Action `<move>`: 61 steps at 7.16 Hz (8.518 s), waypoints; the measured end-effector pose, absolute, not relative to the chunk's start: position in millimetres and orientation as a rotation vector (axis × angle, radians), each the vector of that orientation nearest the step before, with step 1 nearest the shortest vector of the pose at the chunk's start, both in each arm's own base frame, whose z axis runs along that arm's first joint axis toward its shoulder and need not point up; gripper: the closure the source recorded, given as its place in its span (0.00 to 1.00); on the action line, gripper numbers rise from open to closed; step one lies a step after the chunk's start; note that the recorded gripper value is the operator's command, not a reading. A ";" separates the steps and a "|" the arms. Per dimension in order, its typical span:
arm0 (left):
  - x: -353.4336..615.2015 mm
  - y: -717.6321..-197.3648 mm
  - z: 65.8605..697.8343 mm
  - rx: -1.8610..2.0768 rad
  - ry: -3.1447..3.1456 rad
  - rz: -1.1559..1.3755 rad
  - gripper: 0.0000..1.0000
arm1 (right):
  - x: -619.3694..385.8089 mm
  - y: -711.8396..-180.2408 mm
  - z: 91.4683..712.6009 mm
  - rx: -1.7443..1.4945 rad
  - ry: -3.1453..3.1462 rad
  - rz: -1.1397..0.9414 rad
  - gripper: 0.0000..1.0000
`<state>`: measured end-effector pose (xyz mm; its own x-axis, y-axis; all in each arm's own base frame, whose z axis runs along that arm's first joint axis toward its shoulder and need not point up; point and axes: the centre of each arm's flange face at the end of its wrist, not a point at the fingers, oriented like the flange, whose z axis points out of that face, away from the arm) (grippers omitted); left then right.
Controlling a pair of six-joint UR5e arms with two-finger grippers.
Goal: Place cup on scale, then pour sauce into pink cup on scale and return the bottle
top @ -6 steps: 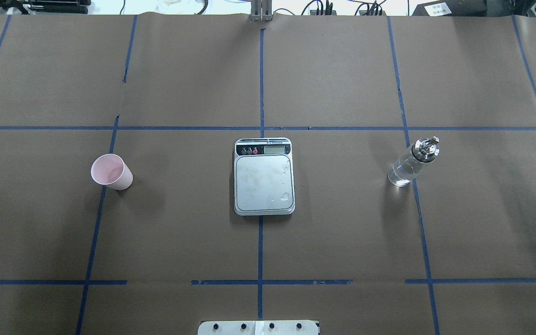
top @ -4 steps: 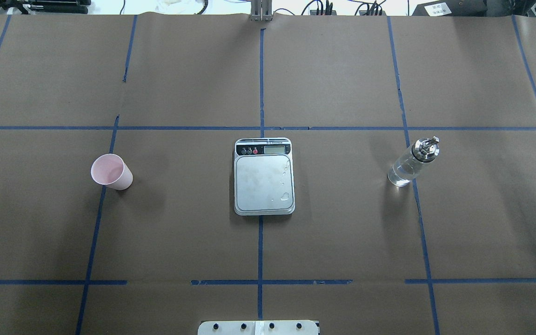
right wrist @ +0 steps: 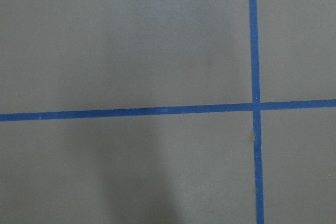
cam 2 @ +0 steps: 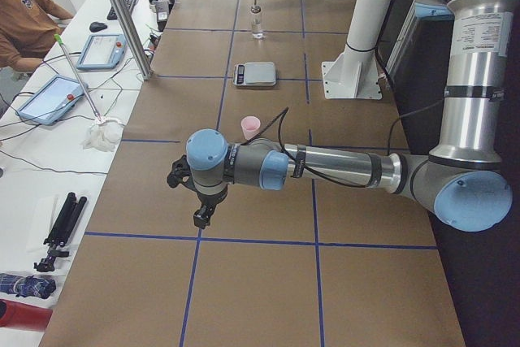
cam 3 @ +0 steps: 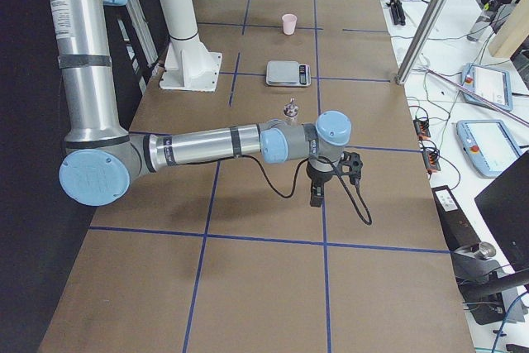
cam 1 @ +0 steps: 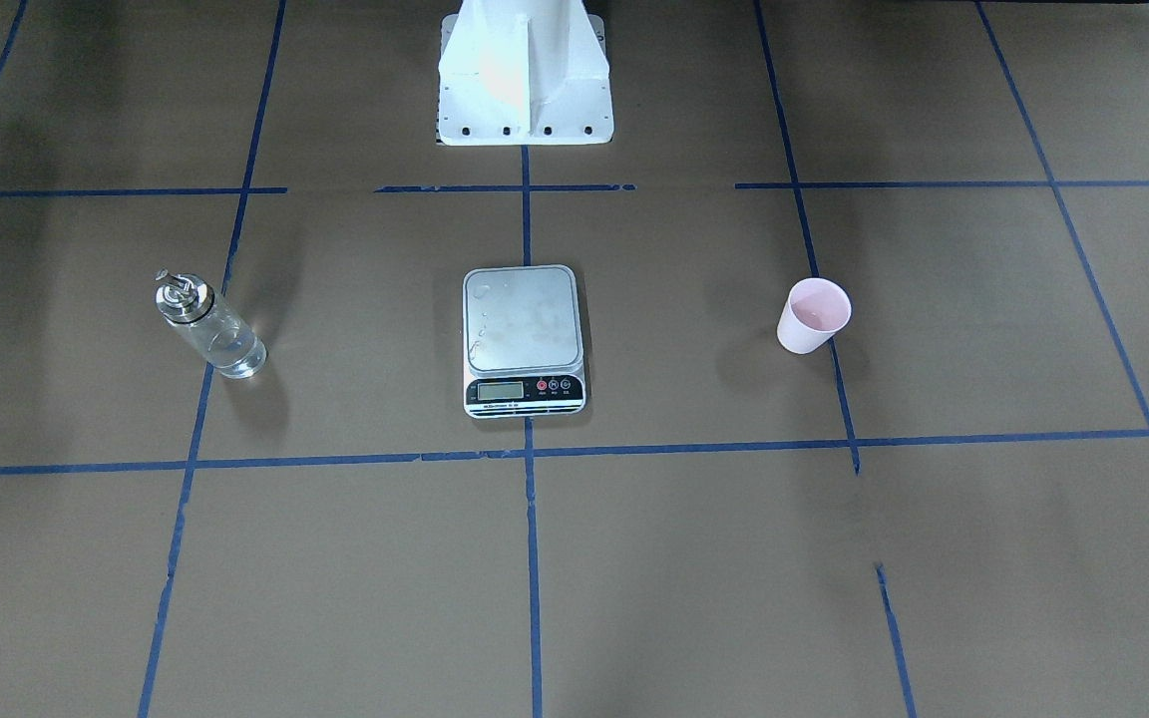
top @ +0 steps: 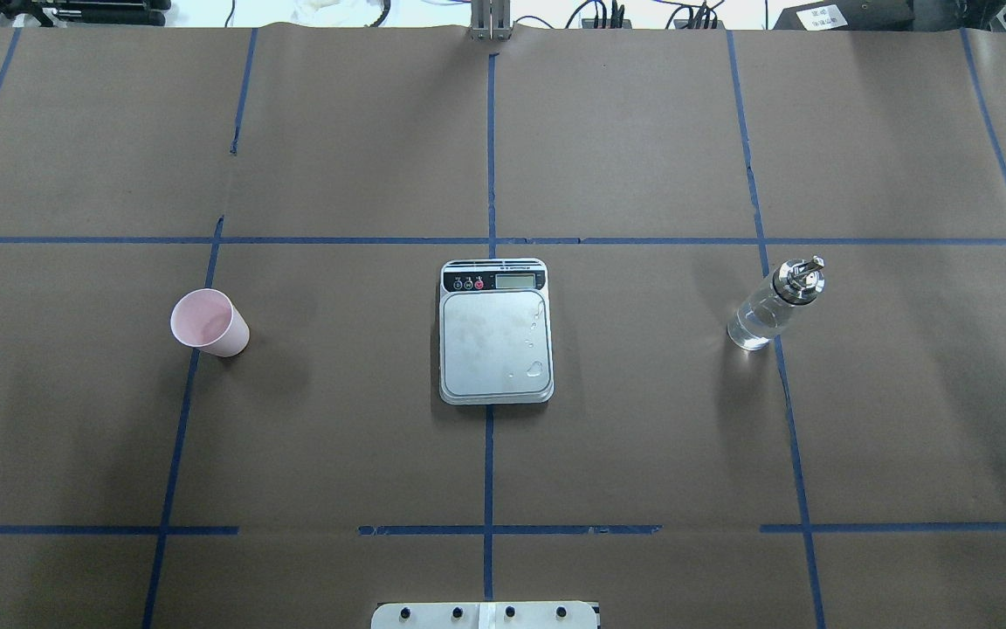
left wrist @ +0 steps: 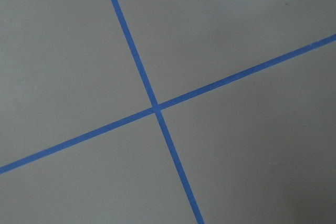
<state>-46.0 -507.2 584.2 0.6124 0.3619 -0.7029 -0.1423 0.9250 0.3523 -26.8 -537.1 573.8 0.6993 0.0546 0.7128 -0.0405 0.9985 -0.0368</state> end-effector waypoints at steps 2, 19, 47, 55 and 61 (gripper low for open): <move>19.7 -509.6 546.8 0.238 0.938 0.255 0.00 | -32.8 -532.9 563.9 -0.012 -0.822 0.034 0.00; 350.0 -461.4 419.0 0.013 0.894 0.051 1.00 | -84.5 -523.5 546.8 0.061 -0.888 -0.024 0.00; 368.8 -457.5 144.9 0.158 1.024 -0.211 0.00 | -352.3 -294.4 417.8 0.514 -0.833 0.134 0.00; 196.2 -525.8 343.6 0.450 0.620 0.267 0.00 | -411.8 -287.6 443.6 0.927 -0.685 0.394 0.01; 97.4 -563.4 455.3 0.477 0.516 0.452 0.00 | -422.9 -289.8 478.3 0.931 -0.655 0.460 0.02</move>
